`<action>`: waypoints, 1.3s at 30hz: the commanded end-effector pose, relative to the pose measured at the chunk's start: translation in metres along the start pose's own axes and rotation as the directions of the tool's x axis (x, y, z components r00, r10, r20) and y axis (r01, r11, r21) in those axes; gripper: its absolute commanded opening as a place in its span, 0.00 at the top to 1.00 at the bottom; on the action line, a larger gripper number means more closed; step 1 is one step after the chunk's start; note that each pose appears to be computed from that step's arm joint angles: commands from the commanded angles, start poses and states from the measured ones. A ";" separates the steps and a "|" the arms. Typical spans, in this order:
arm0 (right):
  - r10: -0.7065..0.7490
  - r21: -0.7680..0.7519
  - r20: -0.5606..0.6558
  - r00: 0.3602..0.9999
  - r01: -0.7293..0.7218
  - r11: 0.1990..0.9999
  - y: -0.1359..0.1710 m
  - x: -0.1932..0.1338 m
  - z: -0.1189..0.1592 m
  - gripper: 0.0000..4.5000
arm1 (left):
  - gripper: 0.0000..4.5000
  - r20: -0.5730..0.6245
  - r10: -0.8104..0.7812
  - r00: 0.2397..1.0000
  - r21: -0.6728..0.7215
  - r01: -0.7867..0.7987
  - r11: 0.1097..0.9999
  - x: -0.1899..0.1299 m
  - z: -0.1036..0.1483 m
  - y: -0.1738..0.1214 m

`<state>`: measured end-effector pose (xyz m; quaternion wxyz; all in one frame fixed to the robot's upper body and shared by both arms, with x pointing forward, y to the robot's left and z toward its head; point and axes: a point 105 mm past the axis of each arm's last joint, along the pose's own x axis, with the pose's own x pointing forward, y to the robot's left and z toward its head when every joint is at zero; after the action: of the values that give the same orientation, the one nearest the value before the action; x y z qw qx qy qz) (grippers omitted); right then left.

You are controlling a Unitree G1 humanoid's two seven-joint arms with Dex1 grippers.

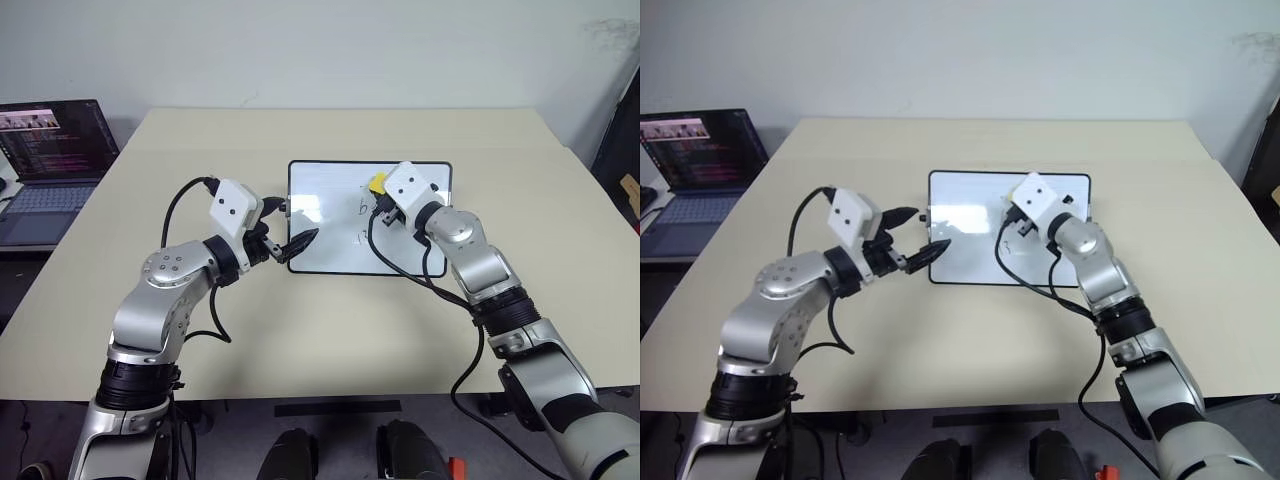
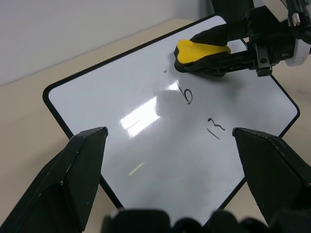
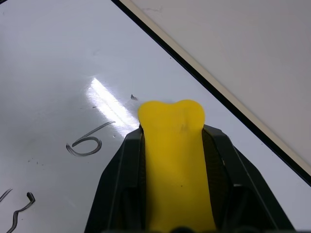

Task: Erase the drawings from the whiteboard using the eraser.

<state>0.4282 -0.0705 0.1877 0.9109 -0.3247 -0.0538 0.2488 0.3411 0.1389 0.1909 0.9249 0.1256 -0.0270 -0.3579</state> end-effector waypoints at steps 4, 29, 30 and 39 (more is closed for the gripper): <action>0.065 -0.038 0.016 0.998 -0.064 0.997 0.019 0.020 0.018 0.73 | 0.00 0.038 -0.011 0.999 0.034 0.009 0.999 0.001 0.009 -0.003; -0.042 0.405 0.142 0.989 -0.019 0.914 -0.028 -0.037 0.029 0.73 | 0.00 0.038 0.074 0.997 0.032 -0.075 0.997 -0.005 -0.002 0.012; -0.040 0.447 0.150 0.988 -0.031 0.894 -0.027 -0.046 0.030 0.73 | 0.00 0.044 0.090 0.995 0.031 -0.092 0.995 -0.006 -0.002 0.014; 0.037 0.546 0.047 0.998 -0.057 0.836 0.000 -0.118 -0.006 0.73 | 0.00 0.024 0.111 0.994 0.017 -0.111 0.994 -0.012 -0.010 0.013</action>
<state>0.3372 -0.1288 0.1780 0.9587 -0.0432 0.0337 0.2791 0.3458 0.1567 0.1708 0.9424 0.1206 -0.0200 -0.3114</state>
